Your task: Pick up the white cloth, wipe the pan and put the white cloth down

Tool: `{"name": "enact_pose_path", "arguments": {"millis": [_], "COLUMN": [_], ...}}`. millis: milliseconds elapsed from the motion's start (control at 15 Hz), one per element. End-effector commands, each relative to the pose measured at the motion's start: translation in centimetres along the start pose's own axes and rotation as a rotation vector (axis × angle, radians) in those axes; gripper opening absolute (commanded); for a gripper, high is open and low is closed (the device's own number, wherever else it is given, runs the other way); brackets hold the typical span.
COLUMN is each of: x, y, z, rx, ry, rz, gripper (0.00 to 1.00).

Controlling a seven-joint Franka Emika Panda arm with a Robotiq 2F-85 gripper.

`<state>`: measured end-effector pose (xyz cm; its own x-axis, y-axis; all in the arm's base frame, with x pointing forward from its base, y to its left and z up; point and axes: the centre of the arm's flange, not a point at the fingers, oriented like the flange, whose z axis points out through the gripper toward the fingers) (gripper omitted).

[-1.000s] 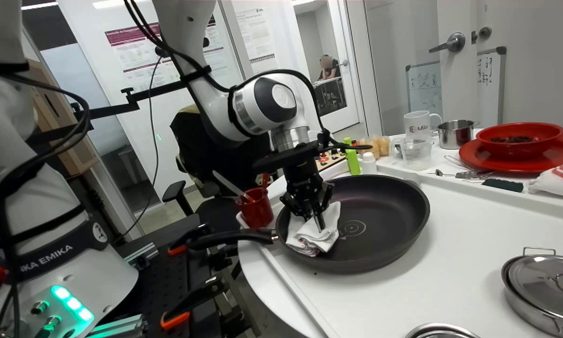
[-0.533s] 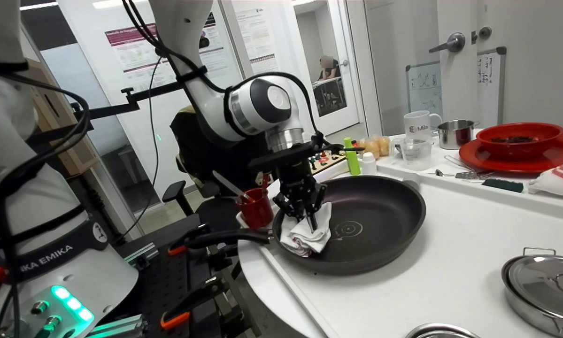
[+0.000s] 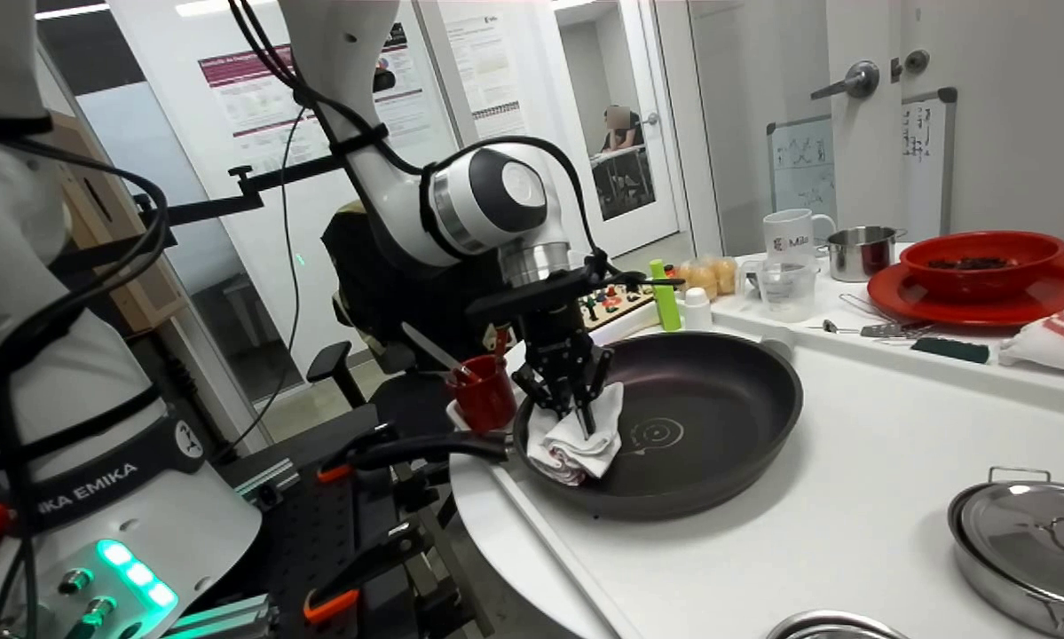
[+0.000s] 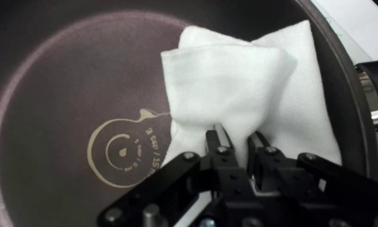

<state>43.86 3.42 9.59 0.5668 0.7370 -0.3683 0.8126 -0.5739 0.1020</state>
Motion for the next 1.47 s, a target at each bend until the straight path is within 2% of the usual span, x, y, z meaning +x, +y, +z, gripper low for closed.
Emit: {"name": "enact_pose_path", "arguments": {"millis": [0, 800, 1400], "x": [0.2, 2.4, 1.9], "y": [-0.1, 3.4, 9.6], "z": [-0.7, -2.0, -1.1], "rx": [-0.008, -0.049, -0.056], "ry": [0.036, 0.104, 0.109], "rz": [0.011, 0.109, 0.280], "gripper": [0.08, 0.08, 0.08]}}
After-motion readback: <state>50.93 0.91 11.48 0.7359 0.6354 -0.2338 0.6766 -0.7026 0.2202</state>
